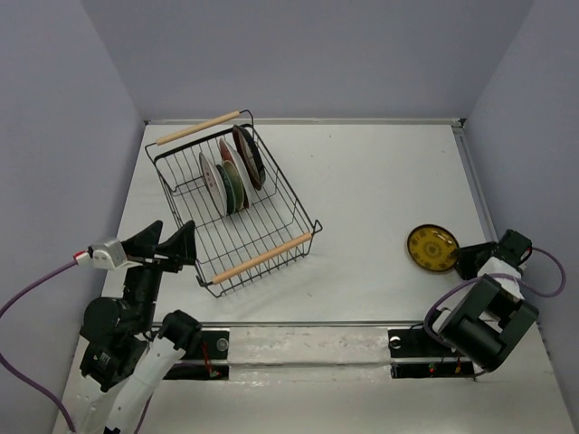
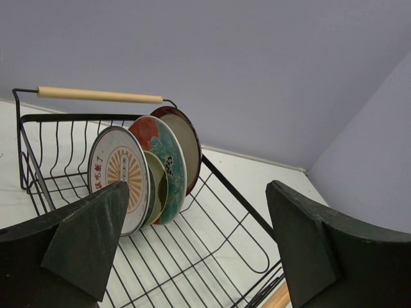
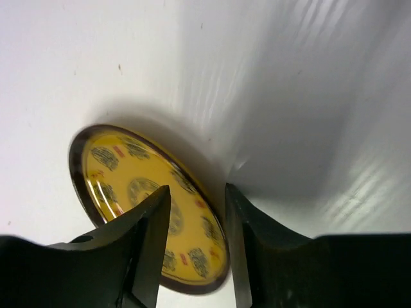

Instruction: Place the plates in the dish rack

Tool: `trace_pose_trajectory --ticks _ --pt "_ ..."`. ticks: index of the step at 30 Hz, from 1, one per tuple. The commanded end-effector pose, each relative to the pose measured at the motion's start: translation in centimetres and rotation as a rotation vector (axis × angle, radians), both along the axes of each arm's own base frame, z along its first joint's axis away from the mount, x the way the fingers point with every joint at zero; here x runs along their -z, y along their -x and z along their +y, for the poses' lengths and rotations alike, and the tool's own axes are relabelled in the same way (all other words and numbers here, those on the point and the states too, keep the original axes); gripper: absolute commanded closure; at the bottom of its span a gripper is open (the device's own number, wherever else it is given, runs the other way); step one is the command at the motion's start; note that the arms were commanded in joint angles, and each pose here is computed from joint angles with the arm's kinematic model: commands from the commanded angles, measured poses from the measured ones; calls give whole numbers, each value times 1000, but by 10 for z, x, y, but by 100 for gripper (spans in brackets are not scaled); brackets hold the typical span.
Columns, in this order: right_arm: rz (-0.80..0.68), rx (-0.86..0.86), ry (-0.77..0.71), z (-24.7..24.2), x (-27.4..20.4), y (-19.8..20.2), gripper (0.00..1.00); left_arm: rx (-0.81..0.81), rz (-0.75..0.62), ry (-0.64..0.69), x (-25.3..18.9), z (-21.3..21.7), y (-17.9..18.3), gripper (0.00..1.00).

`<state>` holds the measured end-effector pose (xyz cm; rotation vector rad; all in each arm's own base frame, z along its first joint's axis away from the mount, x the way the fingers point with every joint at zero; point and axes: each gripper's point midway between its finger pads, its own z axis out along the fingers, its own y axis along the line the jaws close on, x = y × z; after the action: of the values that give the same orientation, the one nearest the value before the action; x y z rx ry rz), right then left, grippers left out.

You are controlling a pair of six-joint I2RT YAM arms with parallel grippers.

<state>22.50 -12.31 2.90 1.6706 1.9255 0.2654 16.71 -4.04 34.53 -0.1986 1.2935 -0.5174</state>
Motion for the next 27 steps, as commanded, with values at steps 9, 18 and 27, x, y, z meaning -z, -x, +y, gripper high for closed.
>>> trace_pose_trajectory --ticks 9,18,27 --pt "-428 -239 41 42 -53 -38 93 2 26 -28 2 -8 -12 1" --pt "-760 -510 331 116 -251 -74 93 141 61 -92 6 -45 -25 1" --pt "-949 -985 271 281 -338 -100 93 507 109 -90 -6 -121 -25 1"
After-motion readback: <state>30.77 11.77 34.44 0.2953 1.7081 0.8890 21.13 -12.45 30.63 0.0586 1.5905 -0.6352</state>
